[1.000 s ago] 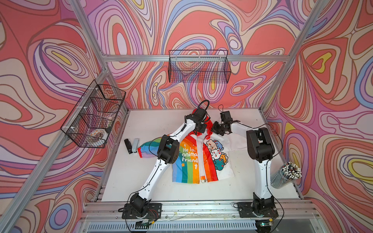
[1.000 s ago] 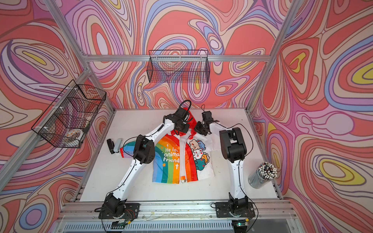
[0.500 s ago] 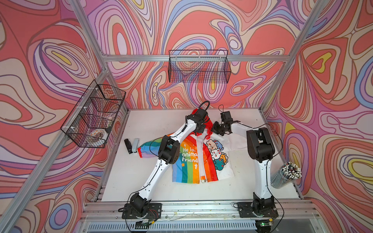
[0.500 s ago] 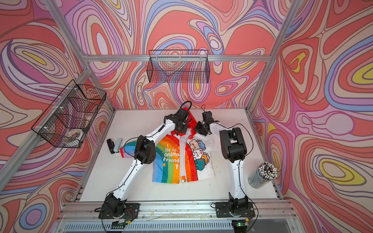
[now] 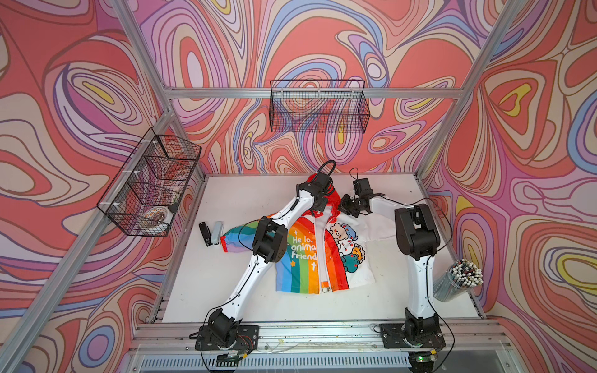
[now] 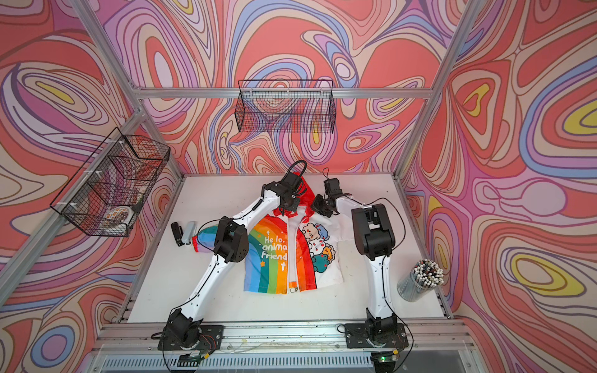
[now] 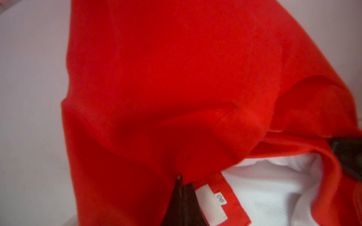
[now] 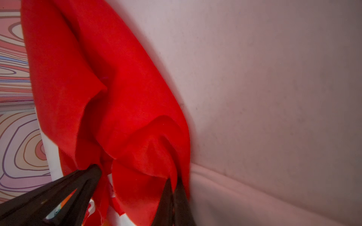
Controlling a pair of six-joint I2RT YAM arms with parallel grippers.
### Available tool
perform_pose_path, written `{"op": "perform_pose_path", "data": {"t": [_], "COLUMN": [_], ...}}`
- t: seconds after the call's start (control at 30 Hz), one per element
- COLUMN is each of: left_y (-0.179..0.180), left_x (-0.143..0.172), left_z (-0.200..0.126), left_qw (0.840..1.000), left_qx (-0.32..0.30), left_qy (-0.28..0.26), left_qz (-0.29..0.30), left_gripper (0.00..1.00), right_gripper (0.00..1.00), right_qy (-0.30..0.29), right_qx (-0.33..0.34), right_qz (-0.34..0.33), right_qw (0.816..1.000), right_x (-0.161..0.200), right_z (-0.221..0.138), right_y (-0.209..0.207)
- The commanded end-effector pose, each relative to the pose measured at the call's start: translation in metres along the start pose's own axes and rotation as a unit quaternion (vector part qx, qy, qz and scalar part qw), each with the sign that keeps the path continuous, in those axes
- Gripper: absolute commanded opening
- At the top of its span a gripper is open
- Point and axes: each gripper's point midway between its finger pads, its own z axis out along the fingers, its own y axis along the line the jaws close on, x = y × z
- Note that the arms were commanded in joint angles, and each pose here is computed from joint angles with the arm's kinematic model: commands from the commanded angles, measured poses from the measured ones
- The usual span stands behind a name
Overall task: Unzip the jacket
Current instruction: Smooth out the jacket at the center of the board.
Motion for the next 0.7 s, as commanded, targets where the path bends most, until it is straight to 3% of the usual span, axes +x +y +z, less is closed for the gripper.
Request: {"op": "perform_pose_path", "data": {"t": [0.0,0.33,0.67], "left_y": [0.027,0.068,0.096], "left_x": [-0.034,-0.034,0.005], "left_z": [-0.058,-0.079,-0.054], "left_qw": [0.998,0.996,0.987], "left_qx": [-0.032,-0.043,-0.01], "left_qy": [-0.05,-0.056,-0.016], "left_qz": [-0.007,-0.059,-0.158], "left_gripper": [0.0,0.0,0.0], "right_gripper": [0.0,0.0,0.0], "right_qy": [0.012,0.009,0.012], "right_qx": [0.029,0.031,0.031], "right_qz": [0.014,0.014,0.014], "right_qw": [0.999,0.999,0.999], "right_x": [0.009,0.008,0.009], "right_z": [0.004,0.001,0.002], "right_y": [-0.022,-0.024,-0.025]}}
